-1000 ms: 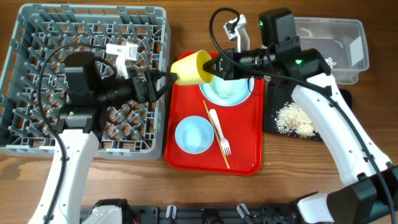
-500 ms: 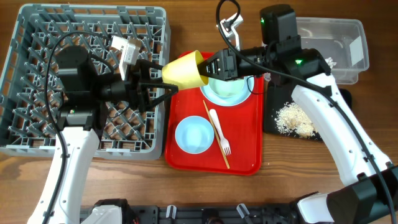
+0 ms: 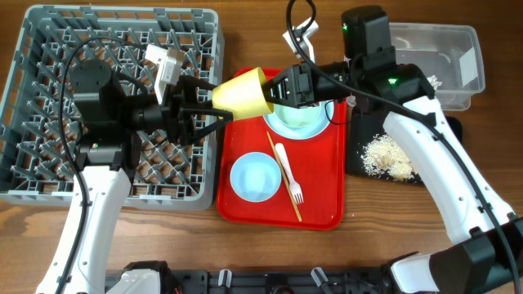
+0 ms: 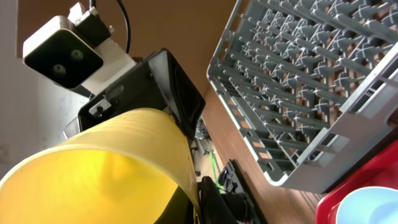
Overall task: Sort waste into correct bins and load items into the dishwasher rack
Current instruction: 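Hand the yellow cup from the right gripper to the left gripper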
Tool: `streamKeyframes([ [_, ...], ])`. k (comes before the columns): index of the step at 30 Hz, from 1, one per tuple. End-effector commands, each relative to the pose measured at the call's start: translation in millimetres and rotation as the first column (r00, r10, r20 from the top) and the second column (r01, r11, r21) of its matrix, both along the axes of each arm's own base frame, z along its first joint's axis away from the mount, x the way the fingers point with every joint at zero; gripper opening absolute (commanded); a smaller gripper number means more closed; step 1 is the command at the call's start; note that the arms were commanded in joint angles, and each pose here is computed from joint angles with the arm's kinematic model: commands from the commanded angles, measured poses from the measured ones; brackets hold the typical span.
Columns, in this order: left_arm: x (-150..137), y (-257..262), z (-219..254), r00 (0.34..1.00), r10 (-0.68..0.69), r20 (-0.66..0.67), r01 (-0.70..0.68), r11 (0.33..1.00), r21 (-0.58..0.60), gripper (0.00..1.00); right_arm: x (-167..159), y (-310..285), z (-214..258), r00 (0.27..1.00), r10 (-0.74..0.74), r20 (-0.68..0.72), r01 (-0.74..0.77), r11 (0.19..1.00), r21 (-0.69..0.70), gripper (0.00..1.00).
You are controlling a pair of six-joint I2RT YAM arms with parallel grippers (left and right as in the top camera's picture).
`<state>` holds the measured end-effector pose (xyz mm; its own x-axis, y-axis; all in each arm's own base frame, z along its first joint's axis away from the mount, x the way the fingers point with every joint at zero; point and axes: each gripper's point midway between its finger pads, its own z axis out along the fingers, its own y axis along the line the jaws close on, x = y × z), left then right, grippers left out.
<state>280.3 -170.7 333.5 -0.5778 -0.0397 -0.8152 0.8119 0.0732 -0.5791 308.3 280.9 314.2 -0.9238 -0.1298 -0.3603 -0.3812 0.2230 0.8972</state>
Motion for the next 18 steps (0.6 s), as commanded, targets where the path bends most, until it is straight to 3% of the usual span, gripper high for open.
streamKeyframes([
  [1,-9,-1,9,0.999,-0.051,0.007,0.051,0.999,-0.007,0.73,7,0,-5,1.0,-0.025,-0.007,0.025,0.999,-0.02,0.04],
  [7,-10,-1,9,0.998,-0.055,0.006,0.055,0.998,-0.007,0.67,7,0,-5,1.0,-0.026,-0.01,0.026,0.999,-0.02,0.04],
  [18,-19,-14,10,0.994,-0.105,0.011,0.105,0.994,-0.007,0.67,7,0,-5,1.0,-0.027,-0.013,0.026,0.999,-0.02,0.04],
])
